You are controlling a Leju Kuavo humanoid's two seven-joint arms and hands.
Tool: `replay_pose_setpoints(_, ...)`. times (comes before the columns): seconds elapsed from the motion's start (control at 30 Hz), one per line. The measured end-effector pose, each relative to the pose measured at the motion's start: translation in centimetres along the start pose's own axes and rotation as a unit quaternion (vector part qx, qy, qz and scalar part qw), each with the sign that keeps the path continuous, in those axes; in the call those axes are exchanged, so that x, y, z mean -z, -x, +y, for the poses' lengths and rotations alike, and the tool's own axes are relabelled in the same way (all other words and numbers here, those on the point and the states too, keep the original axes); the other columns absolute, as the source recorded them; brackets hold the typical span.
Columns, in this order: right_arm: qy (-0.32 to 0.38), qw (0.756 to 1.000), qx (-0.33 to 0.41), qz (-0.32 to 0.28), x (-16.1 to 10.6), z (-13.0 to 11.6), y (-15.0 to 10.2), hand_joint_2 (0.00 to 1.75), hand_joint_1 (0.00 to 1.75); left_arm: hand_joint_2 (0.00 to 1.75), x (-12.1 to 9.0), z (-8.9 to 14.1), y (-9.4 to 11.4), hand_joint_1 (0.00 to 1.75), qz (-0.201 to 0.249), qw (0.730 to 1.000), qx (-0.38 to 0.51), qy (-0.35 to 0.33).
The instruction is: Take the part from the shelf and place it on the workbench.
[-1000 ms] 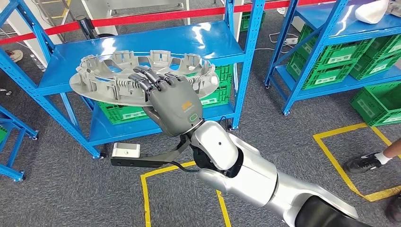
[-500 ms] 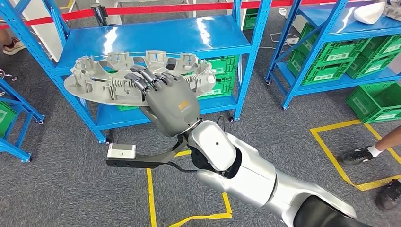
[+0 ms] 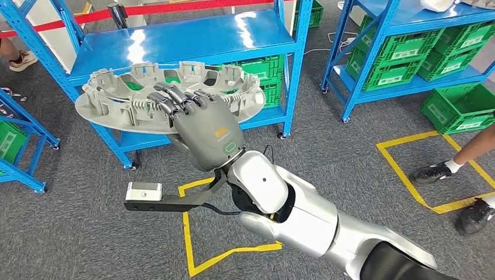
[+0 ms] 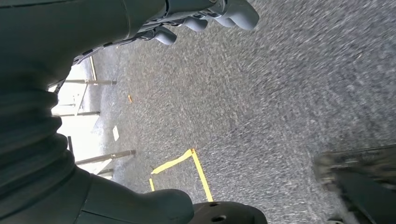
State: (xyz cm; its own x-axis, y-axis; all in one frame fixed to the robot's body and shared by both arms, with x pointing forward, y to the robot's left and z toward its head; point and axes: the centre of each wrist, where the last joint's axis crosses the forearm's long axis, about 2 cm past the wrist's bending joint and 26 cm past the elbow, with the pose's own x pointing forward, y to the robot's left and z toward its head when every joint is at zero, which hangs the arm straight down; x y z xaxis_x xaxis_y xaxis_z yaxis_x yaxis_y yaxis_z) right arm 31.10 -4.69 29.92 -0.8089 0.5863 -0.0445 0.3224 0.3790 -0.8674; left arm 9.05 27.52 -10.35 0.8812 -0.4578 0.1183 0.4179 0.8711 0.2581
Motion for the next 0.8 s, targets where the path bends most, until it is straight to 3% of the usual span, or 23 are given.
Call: replay_pose_setpoints(0.8, -0.016, 1.000, -0.014, -0.009, -1.2, 0.4, -1.1, 1.75, 1.75, 1.75, 0.0, -0.3, 0.4, 0.00, -0.016, 1.000, 0.011, 0.000)
